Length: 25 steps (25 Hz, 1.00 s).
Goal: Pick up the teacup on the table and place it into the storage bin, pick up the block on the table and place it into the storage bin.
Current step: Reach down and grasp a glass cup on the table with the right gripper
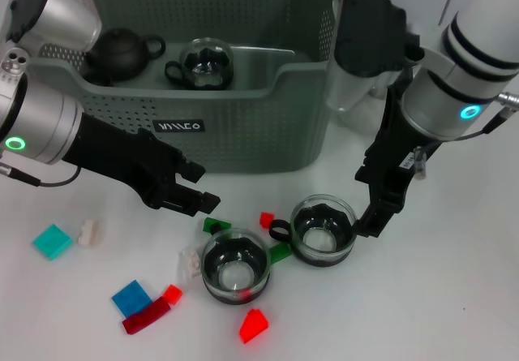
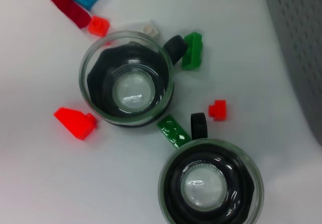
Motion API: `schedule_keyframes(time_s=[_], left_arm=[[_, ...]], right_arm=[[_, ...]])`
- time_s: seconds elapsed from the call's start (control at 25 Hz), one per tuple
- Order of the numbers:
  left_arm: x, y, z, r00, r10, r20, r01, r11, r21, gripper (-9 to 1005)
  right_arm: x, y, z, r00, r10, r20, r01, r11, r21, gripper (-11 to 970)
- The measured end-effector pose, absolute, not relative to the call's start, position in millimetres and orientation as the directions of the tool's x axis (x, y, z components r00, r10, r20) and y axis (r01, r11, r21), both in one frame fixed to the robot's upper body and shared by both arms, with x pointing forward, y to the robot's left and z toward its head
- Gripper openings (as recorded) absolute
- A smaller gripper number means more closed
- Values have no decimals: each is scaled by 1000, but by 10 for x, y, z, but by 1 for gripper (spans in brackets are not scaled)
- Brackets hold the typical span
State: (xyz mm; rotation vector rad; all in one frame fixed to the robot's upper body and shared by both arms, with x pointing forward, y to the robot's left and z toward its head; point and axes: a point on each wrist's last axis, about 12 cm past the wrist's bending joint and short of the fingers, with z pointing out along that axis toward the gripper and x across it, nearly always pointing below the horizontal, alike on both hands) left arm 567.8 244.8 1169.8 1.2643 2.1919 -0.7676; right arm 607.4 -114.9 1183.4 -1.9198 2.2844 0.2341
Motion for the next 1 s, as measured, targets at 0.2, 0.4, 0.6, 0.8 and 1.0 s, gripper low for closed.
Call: schedule_keyframes(time_s=[0.2, 0.4, 0.6, 0.8, 1.0], left_arm=[[5685, 2443, 11692, -450, 602, -660, 882, 417, -222, 568], [5690, 2439, 11687, -451, 599, -662, 881, 418, -222, 568], [5694, 2430, 11687, -449, 590, -671, 881, 420, -221, 568], [5698, 2423, 11673, -443, 585, -679, 884, 414, -219, 568], [5704, 2427, 11649, -448, 581, -679, 881, 416, -225, 568]], right_arm=[[6080, -1119, 11791, -148, -967, -207, -988, 152, -2, 895], [6111, -1114, 11739, -151, -965, -213, -987, 159, -19, 894], [6121, -1096, 11660, -154, -967, -204, -987, 161, -19, 894], [6126, -1063, 11617, -157, -966, -207, -986, 167, -32, 894], [6153, -1061, 11579, -179, -958, -223, -980, 194, -47, 894]])
